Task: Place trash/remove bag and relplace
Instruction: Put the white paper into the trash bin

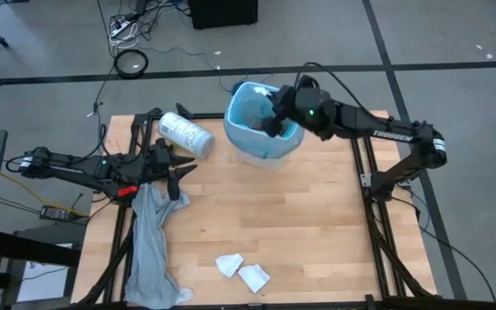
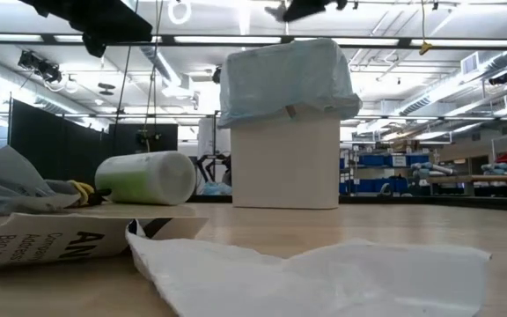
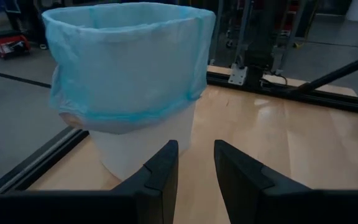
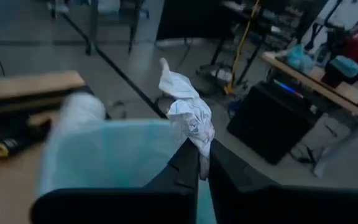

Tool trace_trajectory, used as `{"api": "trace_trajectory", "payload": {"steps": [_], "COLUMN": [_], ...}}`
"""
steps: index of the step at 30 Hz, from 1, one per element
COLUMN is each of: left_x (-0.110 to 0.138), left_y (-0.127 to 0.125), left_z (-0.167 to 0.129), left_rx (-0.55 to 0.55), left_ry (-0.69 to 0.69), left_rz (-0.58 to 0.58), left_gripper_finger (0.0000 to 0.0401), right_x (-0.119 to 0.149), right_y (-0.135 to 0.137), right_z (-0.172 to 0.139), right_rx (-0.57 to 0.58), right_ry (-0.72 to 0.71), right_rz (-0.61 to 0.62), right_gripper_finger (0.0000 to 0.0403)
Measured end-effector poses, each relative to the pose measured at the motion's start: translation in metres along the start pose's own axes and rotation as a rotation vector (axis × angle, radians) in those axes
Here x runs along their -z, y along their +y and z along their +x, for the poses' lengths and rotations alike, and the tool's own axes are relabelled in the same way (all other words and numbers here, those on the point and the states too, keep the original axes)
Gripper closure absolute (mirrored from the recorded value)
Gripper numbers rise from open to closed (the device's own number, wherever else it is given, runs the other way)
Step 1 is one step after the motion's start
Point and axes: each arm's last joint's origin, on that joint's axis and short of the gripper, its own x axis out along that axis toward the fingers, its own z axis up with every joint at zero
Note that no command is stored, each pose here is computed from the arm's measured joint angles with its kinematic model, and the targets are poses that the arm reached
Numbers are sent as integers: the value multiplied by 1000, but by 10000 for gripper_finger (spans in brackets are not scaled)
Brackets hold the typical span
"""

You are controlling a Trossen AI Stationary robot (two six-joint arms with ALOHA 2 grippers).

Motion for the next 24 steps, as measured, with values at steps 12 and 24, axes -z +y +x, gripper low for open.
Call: {"api": "trace_trajectory", "payload": {"steps": [12,24], "left_x": [0,0], "left_y": [1,1], "left_z": [0,0], "left_rx": [-18,-23], "left_ry": [-4,1], "left_rz": [-1,3], "left_gripper_finger": [288,288], "right_x": [17,33], "right_y": [-4,104], "right_z": [11,-29], "right_rx": [-118,-827], "right_ry": [133,317], "right_rz": [-53,234], "right_gripper_finger": [195,150]}}
